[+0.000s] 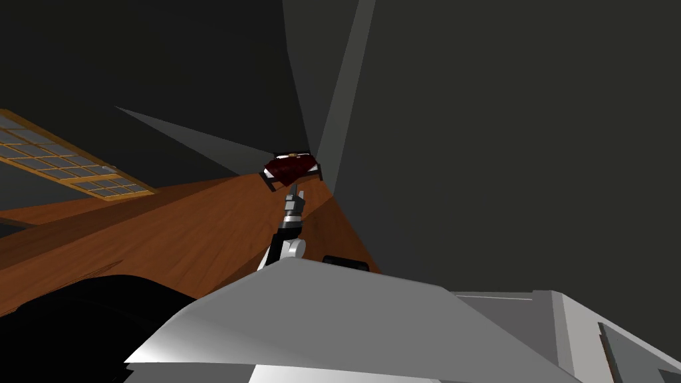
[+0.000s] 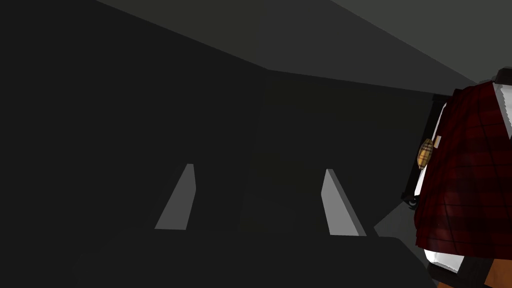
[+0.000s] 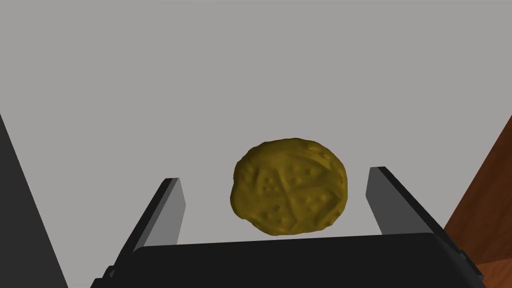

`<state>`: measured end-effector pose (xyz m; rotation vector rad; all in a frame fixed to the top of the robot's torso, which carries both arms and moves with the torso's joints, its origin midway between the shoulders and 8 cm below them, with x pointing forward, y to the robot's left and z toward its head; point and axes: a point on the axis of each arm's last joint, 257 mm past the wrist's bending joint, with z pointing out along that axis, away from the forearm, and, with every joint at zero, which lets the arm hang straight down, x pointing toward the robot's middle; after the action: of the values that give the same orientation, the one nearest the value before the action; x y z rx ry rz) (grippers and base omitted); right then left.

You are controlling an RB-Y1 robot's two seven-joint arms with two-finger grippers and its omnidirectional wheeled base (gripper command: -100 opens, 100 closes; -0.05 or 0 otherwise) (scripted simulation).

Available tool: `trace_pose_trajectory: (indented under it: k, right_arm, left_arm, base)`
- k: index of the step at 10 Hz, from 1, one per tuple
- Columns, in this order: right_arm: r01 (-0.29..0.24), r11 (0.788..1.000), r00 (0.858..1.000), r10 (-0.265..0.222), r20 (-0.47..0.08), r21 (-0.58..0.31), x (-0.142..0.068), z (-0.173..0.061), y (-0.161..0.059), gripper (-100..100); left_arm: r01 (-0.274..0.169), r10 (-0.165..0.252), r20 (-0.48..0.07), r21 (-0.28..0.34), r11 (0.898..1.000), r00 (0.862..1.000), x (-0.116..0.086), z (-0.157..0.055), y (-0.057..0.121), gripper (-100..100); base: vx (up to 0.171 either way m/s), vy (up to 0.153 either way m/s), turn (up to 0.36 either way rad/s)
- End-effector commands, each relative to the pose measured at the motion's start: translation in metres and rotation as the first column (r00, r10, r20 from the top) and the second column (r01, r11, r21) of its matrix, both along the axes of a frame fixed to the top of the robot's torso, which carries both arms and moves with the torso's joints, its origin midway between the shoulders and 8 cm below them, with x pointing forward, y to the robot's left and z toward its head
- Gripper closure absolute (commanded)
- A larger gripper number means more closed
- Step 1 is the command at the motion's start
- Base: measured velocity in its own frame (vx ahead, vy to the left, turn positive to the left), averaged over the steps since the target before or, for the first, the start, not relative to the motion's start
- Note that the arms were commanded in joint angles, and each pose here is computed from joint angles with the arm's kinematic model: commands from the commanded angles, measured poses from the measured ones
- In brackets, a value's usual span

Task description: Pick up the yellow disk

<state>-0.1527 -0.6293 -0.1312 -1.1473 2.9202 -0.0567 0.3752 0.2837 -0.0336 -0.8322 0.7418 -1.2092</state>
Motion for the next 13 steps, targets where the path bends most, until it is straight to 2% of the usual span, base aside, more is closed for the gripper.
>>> trace_pose_trajectory:
  k: [1, 2, 4, 6, 7, 11, 12, 13]
  right_arm:
    - [0.009, 1.000, 1.000, -0.009, -0.001, 0.001, -0.017, -0.004, -0.002, -100]
    - [0.010, 1.000, 1.000, -0.010, -0.001, 0.001, -0.018, -0.003, -0.002, -100]
    - [0.037, 0.999, 0.999, -0.037, -0.003, 0.006, -0.047, -0.011, -0.001, -100]
    - [0.031, 1.000, 1.000, -0.031, -0.004, 0.002, -0.046, -0.008, -0.002, -100]
    - [0.029, 1.000, 1.000, -0.029, -0.004, 0.001, -0.046, -0.009, -0.003, 100]
    - [0.029, 1.000, 1.000, -0.029, -0.005, 0.001, -0.047, -0.009, -0.002, 100]
    - [0.029, 1.000, 1.000, -0.029, -0.005, 0.001, -0.047, -0.009, -0.002, 0]
    - [0.020, 1.000, 1.000, -0.020, -0.002, 0.002, -0.033, -0.007, -0.002, 100]
  left_arm:
    - [0.000, 0.000, 0.000, 0.000, 1.000, 1.000, 0.000, 0.000, 0.000, 0]
    - [0.000, 0.000, 0.000, 0.000, 1.000, 1.000, 0.000, 0.000, 0.000, 0]
    - [0.000, 0.000, 0.000, 0.000, 1.000, 1.000, 0.000, 0.000, 0.000, 0]
    - [0.000, 0.000, 0.000, 0.000, 1.000, 1.000, 0.000, 0.000, 0.000, 0]
    - [0.000, 0.000, 0.000, 0.000, 1.000, 1.000, 0.000, 0.000, 0.000, 0]
    - [0.000, 0.000, 0.000, 0.000, 1.000, 1.000, 0.000, 0.000, 0.000, 0]
    - [0.000, 0.000, 0.000, 0.000, 1.000, 1.000, 0.000, 0.000, 0.000, 0]
    - [0.000, 0.000, 0.000, 0.000, 1.000, 1.000, 0.000, 0.000, 0.000, 0]
  base:
    - [0.043, 0.033, 0.059]
    - [0.032, 0.017, 0.028]
    - [0.050, 0.022, 0.091]
    - [0.032, 0.004, 0.012]
    - [0.000, 0.000, 0.000]
    - [0.000, 0.000, 0.000]
    - [0.000, 0.000, 0.000]
    - [-0.030, -0.008, -0.090]
